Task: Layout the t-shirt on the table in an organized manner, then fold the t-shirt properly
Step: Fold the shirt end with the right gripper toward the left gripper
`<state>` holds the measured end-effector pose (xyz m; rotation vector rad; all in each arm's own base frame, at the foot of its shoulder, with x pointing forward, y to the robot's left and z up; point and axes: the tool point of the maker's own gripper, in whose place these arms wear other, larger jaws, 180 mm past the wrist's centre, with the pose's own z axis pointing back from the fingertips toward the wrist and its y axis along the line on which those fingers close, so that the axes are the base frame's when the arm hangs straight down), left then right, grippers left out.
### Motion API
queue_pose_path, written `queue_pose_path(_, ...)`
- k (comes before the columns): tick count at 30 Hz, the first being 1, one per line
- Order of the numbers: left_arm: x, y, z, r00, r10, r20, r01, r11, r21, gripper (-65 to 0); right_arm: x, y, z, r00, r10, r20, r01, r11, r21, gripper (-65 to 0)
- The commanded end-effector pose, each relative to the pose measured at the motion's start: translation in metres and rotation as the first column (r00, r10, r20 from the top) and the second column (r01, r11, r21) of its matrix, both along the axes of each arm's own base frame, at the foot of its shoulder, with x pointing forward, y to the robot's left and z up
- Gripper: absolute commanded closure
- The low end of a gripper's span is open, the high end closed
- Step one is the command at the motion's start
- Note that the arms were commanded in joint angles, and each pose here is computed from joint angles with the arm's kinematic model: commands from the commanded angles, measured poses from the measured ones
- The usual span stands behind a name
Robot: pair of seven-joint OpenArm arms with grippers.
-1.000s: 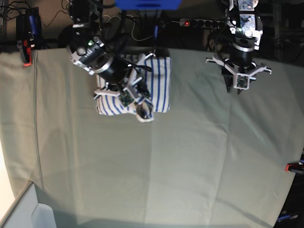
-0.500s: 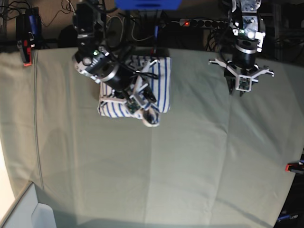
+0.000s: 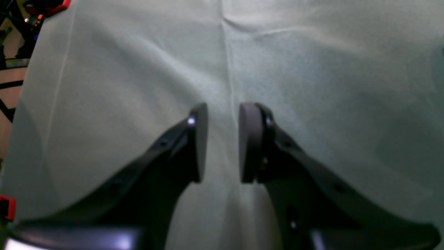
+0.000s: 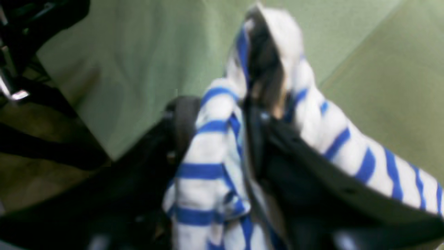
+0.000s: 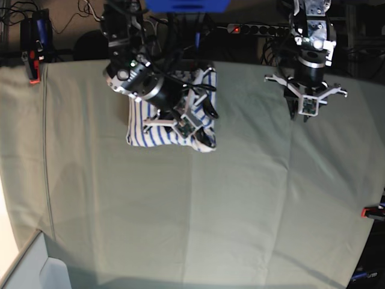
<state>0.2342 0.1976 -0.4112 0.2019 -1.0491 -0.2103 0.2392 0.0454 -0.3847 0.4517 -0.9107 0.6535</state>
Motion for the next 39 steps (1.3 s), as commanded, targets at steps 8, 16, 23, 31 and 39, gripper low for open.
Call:
queue_pose_path(8, 0.005, 0.001, 0.011, 0.999, 0.000, 0.042, 0.000, 1.000, 0.003, -15.3, 0.003, -0.002, 0.048, 0.992, -0.033, 0.124, 0.026, 0.998, 0.057, -36.6)
queue_pose_path(16, 0.005, 0.002, 0.011, 0.999, 0.000, 0.043, 0.000, 1.000, 0.005, -15.3, 0.005, -0.056, 0.078, 0.963, -0.170, 0.209, 0.172, 0.985, 0.013, -22.8)
queue_pose_path(23, 0.006, 0.001, 0.011, 0.999, 0.002, 0.045, -0.002, 1.000, 0.002, -15.3, -0.007, -0.072, 0.052, 0.970, -0.206, 0.132, 0.211, 0.977, -0.020, -7.1)
queue_pose_path(31, 0.008, 0.002, 0.020, 0.998, 0.004, 0.066, -0.004, 1.000, 0.005, -15.3, -0.022, -0.035, 0.008, 0.993, -0.121, -0.003, 0.121, 0.992, 0.016, -5.6)
queue_pose_path(39, 0.005, 0.030, 0.031, 0.988, 0.114, 0.100, -0.107, 0.992, -0.067, -15.3, -0.029, 0.009, -0.017, 0.997, 0.000, -0.078, 0.004, 0.999, 0.051, -5.6)
